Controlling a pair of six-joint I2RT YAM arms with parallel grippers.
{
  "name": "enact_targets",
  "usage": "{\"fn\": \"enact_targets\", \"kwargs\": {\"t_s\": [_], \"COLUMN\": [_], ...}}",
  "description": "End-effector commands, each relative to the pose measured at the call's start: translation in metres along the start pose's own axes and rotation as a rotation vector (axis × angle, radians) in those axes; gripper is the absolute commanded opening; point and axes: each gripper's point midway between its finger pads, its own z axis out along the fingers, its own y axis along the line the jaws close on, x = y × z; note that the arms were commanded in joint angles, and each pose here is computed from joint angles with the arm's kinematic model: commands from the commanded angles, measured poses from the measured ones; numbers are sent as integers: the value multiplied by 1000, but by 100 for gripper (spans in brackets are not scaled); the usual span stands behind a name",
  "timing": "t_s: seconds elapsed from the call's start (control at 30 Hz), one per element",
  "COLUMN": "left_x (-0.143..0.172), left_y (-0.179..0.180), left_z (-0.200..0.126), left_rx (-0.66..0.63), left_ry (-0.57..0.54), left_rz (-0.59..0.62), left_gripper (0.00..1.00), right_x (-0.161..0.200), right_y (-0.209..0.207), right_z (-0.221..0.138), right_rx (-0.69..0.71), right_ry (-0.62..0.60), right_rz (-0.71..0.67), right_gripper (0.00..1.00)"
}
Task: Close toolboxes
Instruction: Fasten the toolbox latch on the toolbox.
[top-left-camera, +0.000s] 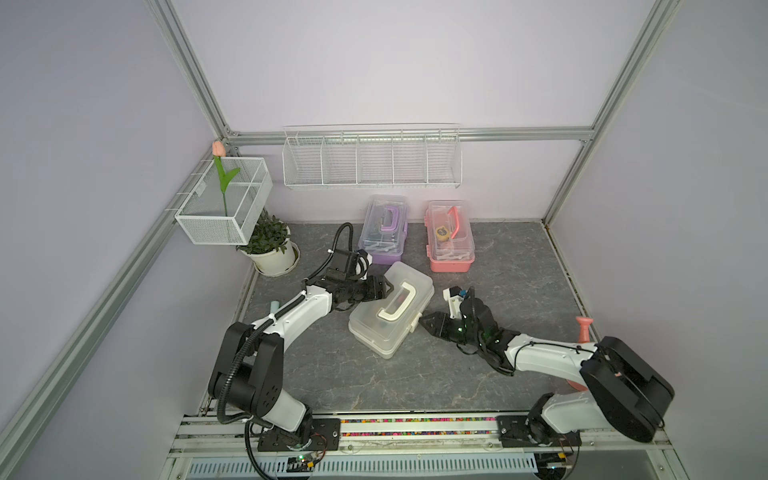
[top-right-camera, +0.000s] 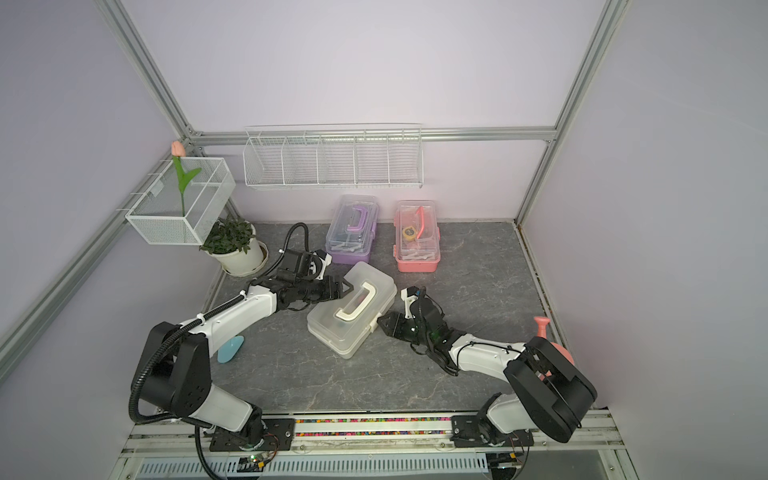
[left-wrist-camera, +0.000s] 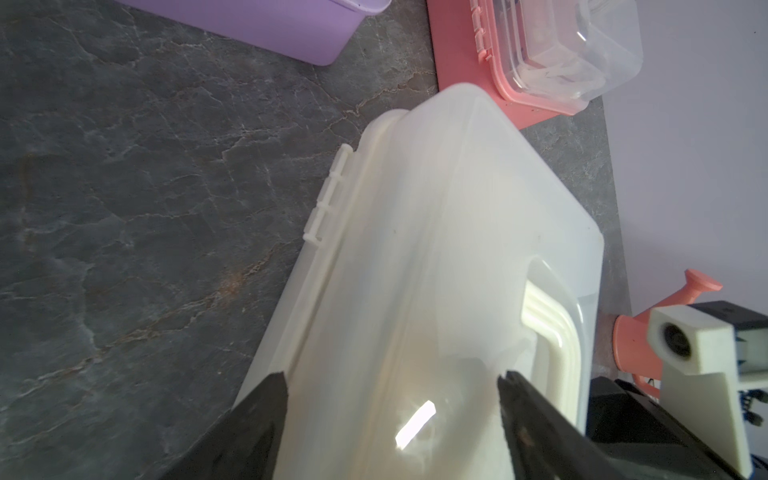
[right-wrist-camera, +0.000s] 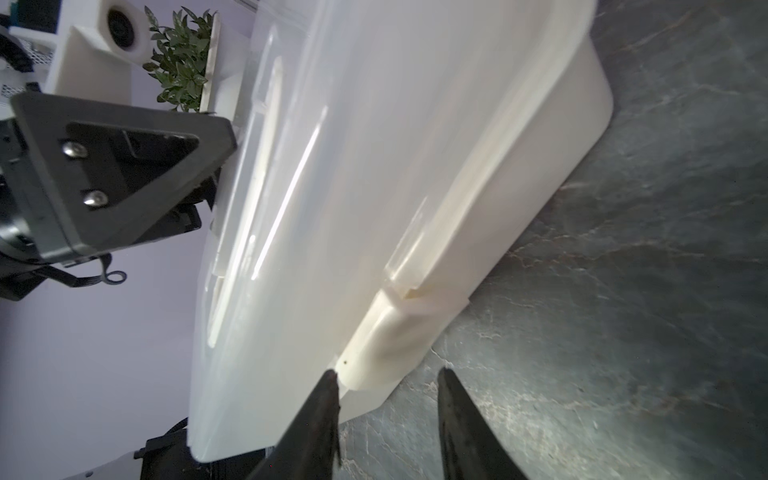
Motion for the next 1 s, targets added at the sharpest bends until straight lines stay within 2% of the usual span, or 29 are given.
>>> {"fn": "enact_targets", "kwargs": {"t_s": [0.0, 0.3, 0.97], "left_x": [37, 40, 76], "left_y": [9, 11, 16], "left_z": [9, 14, 32], "left_rx": [-9, -2, 13], "left_ry": [120, 133, 229], "left_rz": [-51, -61, -90], "left_gripper": [78, 68, 65], "right_x": [-6, -3, 2], "right_y": [6, 3, 6], "right_z": [-1, 13, 33], "right_rx": [-30, -63, -118], "right_ry": [-42, -38, -48], "right_rz": [36, 70, 105], "right_gripper": [41, 39, 34]}}
